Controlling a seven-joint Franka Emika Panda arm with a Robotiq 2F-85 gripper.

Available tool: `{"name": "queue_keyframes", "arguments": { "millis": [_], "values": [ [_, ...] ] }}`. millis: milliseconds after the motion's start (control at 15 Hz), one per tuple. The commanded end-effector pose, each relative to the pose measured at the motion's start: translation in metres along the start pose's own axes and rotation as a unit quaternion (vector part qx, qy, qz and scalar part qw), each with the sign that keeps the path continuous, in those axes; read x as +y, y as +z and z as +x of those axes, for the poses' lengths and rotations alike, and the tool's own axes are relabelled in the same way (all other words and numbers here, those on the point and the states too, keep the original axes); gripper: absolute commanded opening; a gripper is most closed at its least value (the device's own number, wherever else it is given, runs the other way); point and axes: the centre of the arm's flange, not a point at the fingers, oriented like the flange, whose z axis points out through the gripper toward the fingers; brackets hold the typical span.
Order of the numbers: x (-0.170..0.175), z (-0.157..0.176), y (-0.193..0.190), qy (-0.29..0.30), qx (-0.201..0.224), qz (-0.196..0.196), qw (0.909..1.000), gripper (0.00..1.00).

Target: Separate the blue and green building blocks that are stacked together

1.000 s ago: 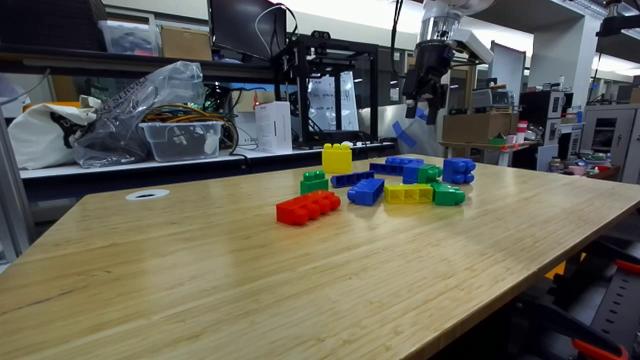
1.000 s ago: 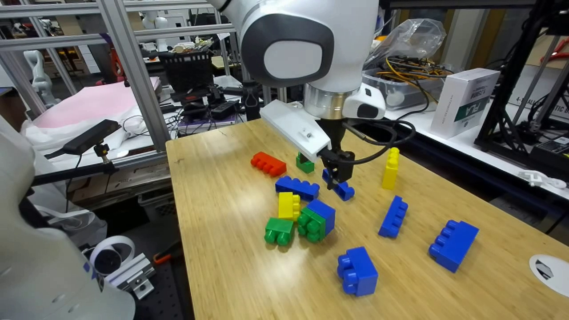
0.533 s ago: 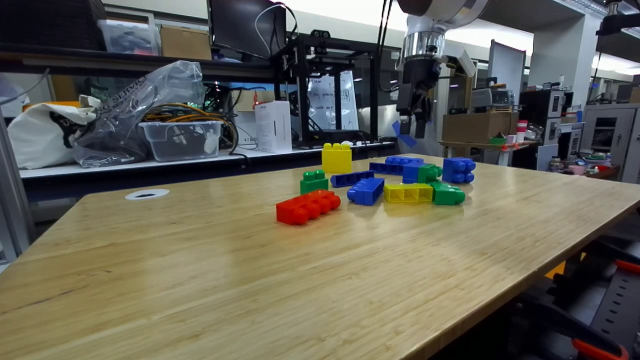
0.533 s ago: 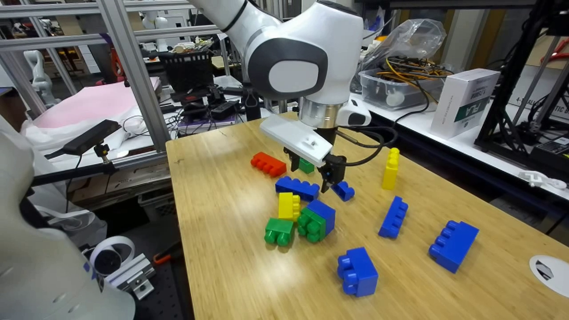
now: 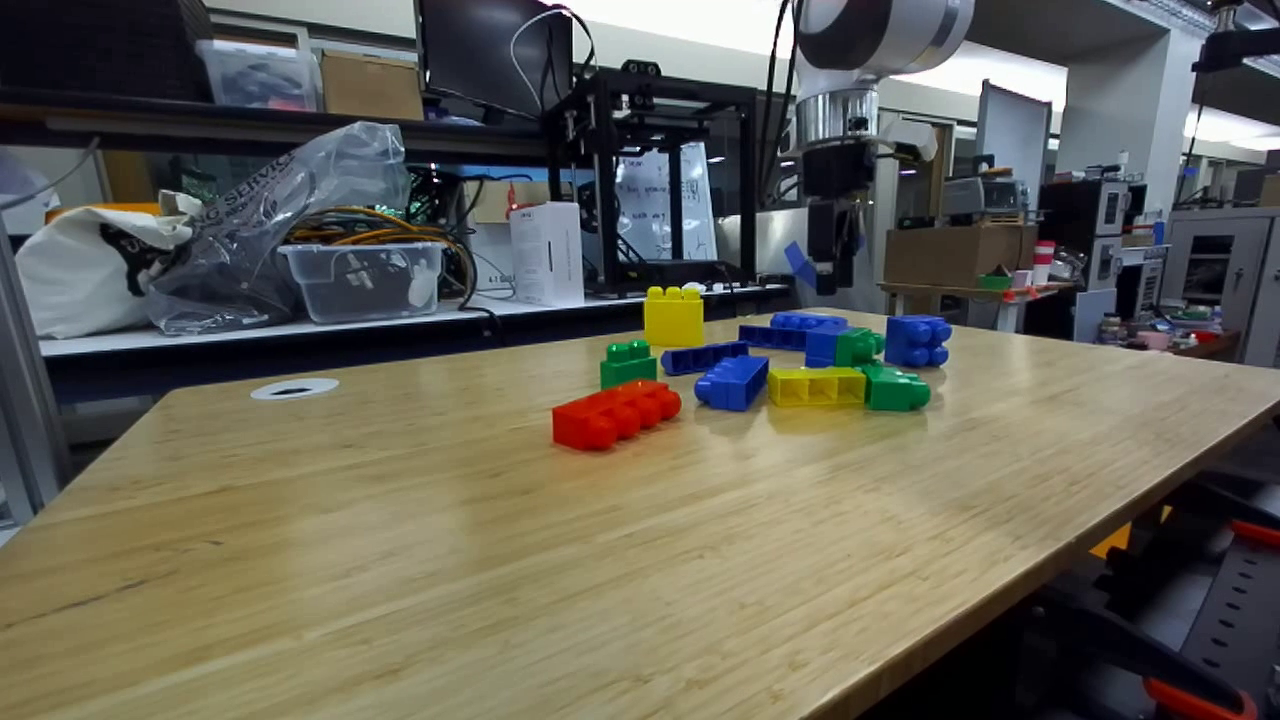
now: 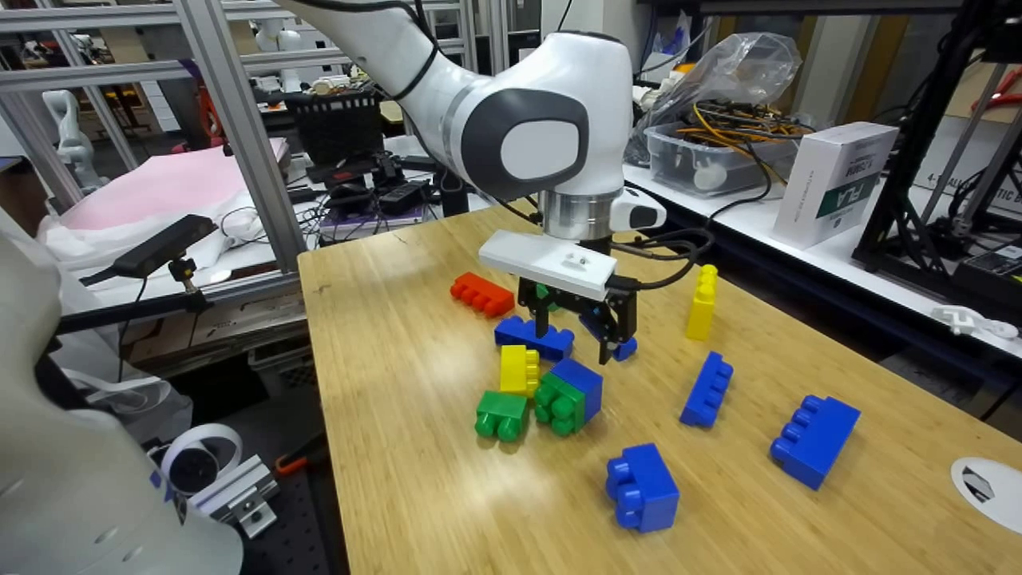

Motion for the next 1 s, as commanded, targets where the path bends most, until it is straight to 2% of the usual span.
{"name": "queue_keyframes", "arguments": {
  "millis": [0,333,600,933],
  "values": [
    [0.004,0.006,0.014,0.023,0.001,-0.031,0.9993,1.00],
    [0.003,0.012,0.029,0.089,0.002,-0.035,0.9954,1.00],
    [0.003,0.014,0.027,0.133,0.002,-0.032,0.9905,1.00],
    [-0.002,0.020,0.024,0.160,0.010,-0.028,0.9867,1.00]
  ]
}}
